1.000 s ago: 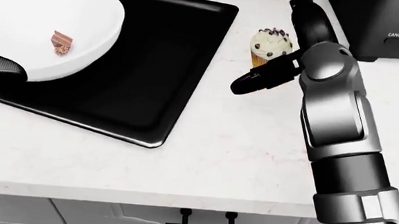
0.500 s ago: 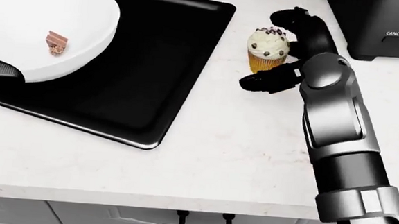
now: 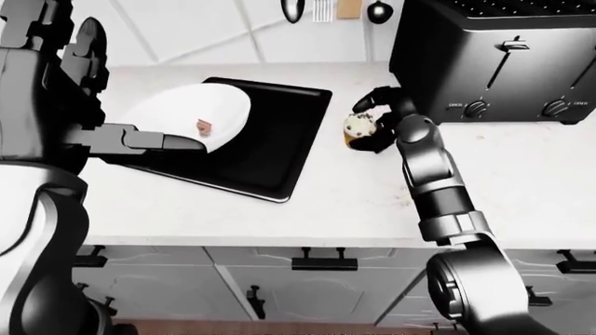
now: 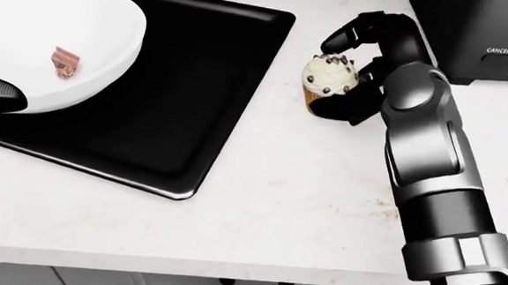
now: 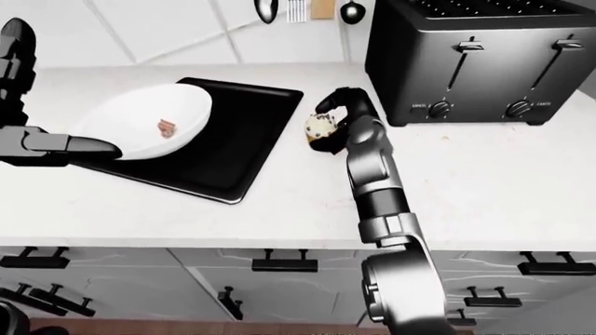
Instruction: Pick up the bowl with cake and place it on the tray. Pick up the cupcake and place it on the tray.
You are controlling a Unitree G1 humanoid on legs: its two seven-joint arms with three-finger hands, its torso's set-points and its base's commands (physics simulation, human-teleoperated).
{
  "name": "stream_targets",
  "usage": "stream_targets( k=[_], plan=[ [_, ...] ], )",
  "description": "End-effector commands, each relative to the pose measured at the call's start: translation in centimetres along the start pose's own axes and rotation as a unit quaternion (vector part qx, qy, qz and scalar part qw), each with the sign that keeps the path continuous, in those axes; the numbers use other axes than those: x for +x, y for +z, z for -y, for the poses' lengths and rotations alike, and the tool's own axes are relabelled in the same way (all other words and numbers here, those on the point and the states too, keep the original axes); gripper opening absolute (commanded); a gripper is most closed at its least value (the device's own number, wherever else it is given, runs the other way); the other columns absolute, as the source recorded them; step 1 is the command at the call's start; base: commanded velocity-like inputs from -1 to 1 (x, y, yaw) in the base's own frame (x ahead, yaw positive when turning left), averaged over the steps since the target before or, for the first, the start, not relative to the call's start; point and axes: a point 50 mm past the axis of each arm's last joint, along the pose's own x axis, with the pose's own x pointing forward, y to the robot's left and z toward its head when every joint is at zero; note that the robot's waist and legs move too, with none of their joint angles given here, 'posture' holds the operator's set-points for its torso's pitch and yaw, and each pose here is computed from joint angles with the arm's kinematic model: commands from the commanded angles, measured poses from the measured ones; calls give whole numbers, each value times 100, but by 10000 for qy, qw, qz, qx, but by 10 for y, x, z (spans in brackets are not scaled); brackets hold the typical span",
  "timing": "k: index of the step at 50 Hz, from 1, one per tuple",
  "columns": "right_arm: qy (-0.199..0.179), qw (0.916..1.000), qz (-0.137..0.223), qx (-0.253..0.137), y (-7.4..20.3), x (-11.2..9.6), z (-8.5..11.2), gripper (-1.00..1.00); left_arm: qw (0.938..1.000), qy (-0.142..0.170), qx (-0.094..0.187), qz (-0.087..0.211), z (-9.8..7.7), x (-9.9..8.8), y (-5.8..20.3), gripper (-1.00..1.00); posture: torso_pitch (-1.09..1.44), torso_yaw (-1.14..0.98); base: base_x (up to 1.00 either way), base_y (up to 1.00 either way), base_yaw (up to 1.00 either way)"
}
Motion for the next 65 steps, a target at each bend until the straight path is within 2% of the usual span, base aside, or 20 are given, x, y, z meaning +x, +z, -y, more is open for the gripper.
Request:
stream_targets(
  k=[1,7,11,15,17,25,36,38,39,46,65],
  plan=[
    [-237,9983,526,43,33,-7,19,-100,9994,87,64,337,-3,0,12,100,0,0,0,0,0],
    [-299,9965,770,139,53,-18,30,-100,9993,100,69,351,-4,-1,14,100,0,0,0,0,0],
    [-247,9949,964,190,67,-25,28,-100,9993,103,66,349,-4,-1,14,100,0,0,0,0,0],
    [-132,9933,1124,235,77,-29,19,-100,9994,98,65,340,-4,-1,13,100,0,0,0,0,0],
    [11,9909,1274,435,84,-30,11,-100,9994,90,64,335,-4,-1,12,100,0,0,0,0,0],
    [337,9853,1550,628,102,-31,-15,-100,9994,75,65,335,-4,-2,13,100,0,0,0,0,0],
    [643,9837,1557,628,101,-28,-41,-100,9993,77,77,344,-3,-2,16,100,0,0,0,0,0],
    [728,9822,1615,624,102,-29,-46,-100,9994,67,90,341,-3,-2,15,100,0,0,0,0,0],
    [835,9788,1729,710,105,-31,-48,-100,9994,70,86,334,-3,-2,14,100,0,0,0,0,0],
    [972,9776,1758,634,110,-32,-57,-100,9994,129,78,320,-10,-3,13,100,0,0,0,0,0],
    [1570,9695,1830,435,112,-39,-88,-100,9995,126,63,293,-10,-6,9,100,0,0,0,0,0]
  ],
)
